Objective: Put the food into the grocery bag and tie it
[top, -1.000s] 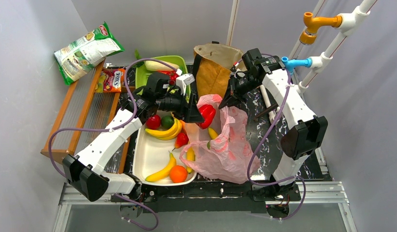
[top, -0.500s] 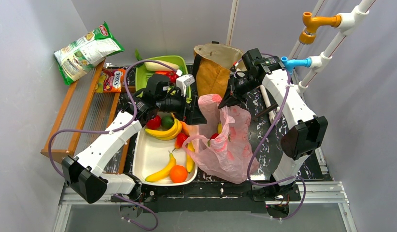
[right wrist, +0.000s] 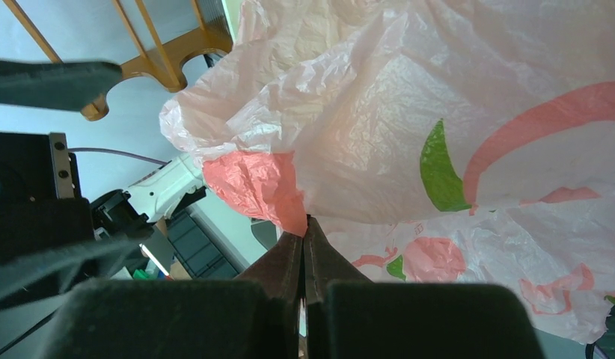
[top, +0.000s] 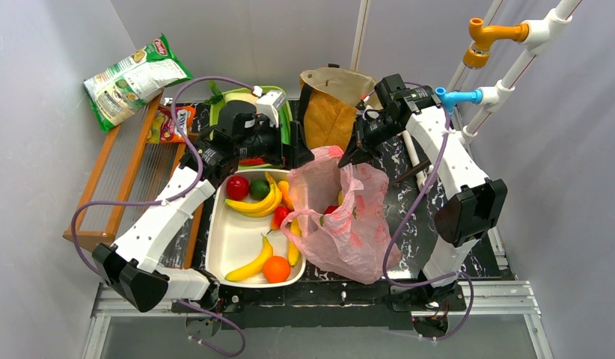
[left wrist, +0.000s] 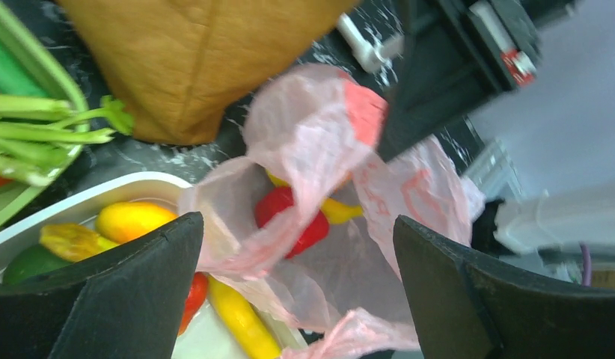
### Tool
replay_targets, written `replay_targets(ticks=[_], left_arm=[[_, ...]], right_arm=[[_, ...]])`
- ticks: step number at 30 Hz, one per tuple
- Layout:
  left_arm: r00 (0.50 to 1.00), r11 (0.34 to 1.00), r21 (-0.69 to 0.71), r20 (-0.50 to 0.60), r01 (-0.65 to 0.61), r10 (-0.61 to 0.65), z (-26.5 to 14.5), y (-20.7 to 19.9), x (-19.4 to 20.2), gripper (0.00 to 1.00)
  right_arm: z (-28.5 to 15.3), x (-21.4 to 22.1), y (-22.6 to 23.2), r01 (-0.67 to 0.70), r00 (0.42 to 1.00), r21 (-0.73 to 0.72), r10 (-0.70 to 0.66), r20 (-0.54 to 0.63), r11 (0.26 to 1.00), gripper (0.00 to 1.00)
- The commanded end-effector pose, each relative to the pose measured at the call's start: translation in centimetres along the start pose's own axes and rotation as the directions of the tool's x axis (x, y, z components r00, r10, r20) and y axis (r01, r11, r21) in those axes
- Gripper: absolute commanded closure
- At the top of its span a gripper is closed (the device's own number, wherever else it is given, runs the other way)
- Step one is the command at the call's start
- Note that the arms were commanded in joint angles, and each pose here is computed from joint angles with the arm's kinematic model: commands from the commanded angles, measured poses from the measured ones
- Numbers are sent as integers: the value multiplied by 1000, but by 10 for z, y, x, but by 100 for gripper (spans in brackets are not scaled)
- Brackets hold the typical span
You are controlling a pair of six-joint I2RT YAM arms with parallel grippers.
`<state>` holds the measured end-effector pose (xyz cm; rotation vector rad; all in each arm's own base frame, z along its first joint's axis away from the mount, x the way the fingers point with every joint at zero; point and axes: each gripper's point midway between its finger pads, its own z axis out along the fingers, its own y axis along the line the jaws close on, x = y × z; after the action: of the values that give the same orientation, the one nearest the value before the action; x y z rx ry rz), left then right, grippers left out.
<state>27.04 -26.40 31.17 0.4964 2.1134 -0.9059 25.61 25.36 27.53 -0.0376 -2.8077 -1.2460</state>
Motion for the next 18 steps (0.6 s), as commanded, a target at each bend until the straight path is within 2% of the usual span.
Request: replay_targets(ticks=[1,5,9,11,14,18], left_arm=[[985,972,-191,126,140,-117,-1,45,-25,2],[975,882,-428,183,196,-128,-3,102,-36,2],[963,796,-551,229,251,-145,3,142,-46,2],[959,732,-623,238,275,-157,11,163,-51,2],[955,604,-741,249,294,-160,14,193,-61,2],[967,580,-775,231,252,-112,36,216,-86,2]], right_arm=[[-13,-1,10,14,1000,-25,-13,16,1000,99],[-12,-2,10,13,1000,-27,-13,14,1000,99],[-12,-2,10,16,1000,-30,-16,6,999,99],[-12,-2,10,19,1000,-31,-19,5,999,99],[-12,-1,10,22,1000,-31,-22,5,999,99],[-12,-1,10,26,1000,-30,-26,3,999,99]])
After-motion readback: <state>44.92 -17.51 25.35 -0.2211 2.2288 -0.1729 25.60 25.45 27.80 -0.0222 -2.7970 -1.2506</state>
